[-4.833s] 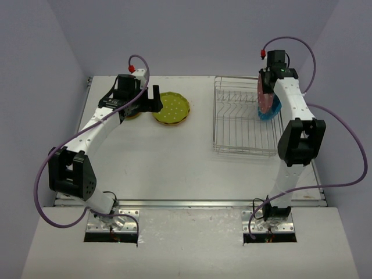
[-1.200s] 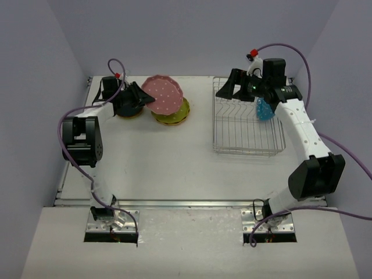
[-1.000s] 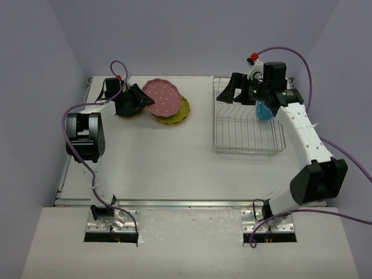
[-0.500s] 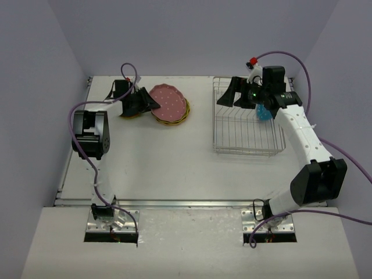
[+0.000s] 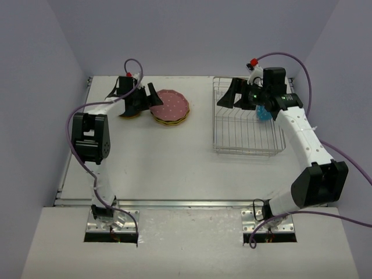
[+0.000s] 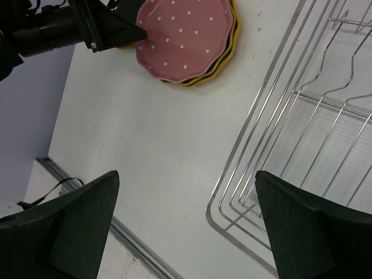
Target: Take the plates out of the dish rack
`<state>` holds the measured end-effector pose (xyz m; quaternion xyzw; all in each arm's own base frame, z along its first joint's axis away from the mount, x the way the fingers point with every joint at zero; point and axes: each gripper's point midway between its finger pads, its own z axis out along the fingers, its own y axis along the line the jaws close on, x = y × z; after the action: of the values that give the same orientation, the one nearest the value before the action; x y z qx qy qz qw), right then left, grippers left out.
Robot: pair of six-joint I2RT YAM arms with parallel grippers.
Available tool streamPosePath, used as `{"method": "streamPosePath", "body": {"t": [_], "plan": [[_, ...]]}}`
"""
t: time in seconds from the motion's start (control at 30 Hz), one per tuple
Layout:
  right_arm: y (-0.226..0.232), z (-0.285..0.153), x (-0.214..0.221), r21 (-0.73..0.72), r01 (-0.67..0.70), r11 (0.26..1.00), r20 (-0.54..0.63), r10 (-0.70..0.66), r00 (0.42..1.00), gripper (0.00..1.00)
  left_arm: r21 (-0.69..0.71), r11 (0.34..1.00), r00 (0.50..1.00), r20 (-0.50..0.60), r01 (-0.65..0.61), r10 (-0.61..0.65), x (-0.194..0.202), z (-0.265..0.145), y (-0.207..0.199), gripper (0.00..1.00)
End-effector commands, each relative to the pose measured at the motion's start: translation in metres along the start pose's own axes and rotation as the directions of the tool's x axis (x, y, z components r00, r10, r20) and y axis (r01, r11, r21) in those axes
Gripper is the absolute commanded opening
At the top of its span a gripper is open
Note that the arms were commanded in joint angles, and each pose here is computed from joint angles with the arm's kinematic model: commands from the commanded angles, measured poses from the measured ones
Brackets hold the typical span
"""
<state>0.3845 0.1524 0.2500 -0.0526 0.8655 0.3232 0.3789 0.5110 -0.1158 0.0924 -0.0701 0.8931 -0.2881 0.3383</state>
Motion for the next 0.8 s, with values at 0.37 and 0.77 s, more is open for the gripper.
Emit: {"method": "streamPosePath", "body": {"t": [0.37,0.77], "plan": [[-0.052,-0.036,-0.037,0.375,0.091,0.922,0.137,-0.152,0.979,0.99,-0.427,0.852,0.894,0.183,-0.304,0.41,-0.054,-0.056,-0.035,0.9],[-0.168,-0.078,-0.073,0.785,0.011,0.619,0.135,-0.188,0.973,0.9,-0.36,0.841,0.795,0.317,-0.404,0.518,-0.058,-0.139,-0.091,0.91]]}}
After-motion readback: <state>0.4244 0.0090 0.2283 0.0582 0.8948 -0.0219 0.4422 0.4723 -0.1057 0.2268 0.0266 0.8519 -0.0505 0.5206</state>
